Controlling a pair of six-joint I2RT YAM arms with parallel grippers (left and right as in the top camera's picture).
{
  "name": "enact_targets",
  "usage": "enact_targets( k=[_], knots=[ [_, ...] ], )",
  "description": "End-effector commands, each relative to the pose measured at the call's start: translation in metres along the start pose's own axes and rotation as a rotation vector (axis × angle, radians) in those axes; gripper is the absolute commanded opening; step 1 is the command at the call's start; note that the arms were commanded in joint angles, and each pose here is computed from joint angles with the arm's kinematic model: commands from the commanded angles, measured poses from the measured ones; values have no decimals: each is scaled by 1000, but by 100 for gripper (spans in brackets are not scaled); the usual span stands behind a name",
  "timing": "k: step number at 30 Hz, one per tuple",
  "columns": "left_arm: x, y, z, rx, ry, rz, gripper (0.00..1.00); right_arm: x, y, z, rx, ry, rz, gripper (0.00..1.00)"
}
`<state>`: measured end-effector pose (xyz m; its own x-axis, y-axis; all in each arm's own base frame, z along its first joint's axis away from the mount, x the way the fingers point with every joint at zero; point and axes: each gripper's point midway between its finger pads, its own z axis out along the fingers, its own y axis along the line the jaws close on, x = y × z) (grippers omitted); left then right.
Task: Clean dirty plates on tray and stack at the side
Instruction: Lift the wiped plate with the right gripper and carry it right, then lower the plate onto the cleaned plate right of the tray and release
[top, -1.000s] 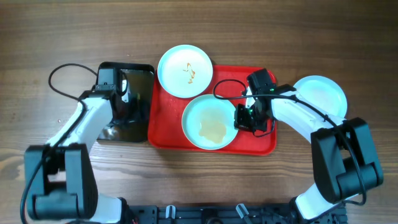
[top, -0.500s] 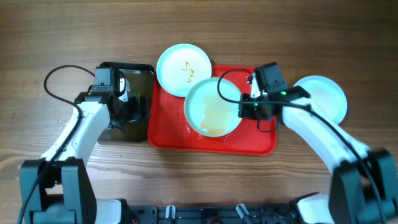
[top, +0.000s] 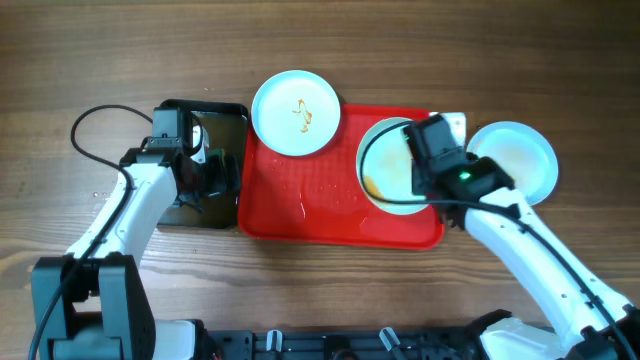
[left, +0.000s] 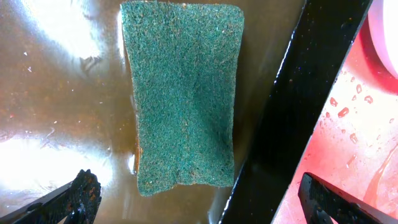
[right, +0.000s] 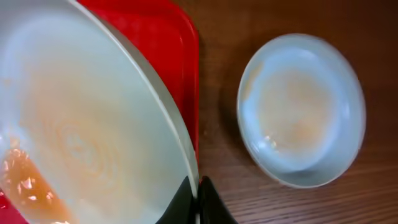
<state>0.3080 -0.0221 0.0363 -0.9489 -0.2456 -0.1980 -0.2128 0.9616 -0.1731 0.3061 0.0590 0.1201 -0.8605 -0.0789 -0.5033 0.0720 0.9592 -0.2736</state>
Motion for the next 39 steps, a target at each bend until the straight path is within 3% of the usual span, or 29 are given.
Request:
enact_targets(
  k=[1,7,15,20,23,26,28,33,35,36,39],
  knots=[
    [-5,-4,-6,18,-20,-6,100,-21,-5,-29,183,-173,-97,4],
    [-5,-4,-6,18,-20,-6,100,-48,14,-73,344,-409,-266,4],
    [-5,-4,-6,18,-20,-6,100,-87,11,-102,489,-544,-341,4],
    [-5,-4,-6,18,-20,-6,100,-96,13,-108,486,-579,-314,4],
    [-5,-4,-6,18,-20,-6,100,-96,24,-99,385,-581,-286,4],
    [-5,-4,-6,18,-20,-7,100,-83,33,-67,167,-492,-119,4],
    [-5,-4,-6,18,-20,-6,100,-67,25,-32,-9,-328,106,4],
    [-5,-4,-6,18,-20,-7,100,-57,-30,15,-174,-111,474,4],
    [-5,-4,-6,18,-20,-7,100,-45,-69,30,-154,-42,637,4],
    [-5,-4,-6,18,-20,-7,100,-25,-113,41,-64,15,769,4],
    [-5,-4,-6,18,-20,-6,100,2,-160,49,33,65,884,4]
  ],
)
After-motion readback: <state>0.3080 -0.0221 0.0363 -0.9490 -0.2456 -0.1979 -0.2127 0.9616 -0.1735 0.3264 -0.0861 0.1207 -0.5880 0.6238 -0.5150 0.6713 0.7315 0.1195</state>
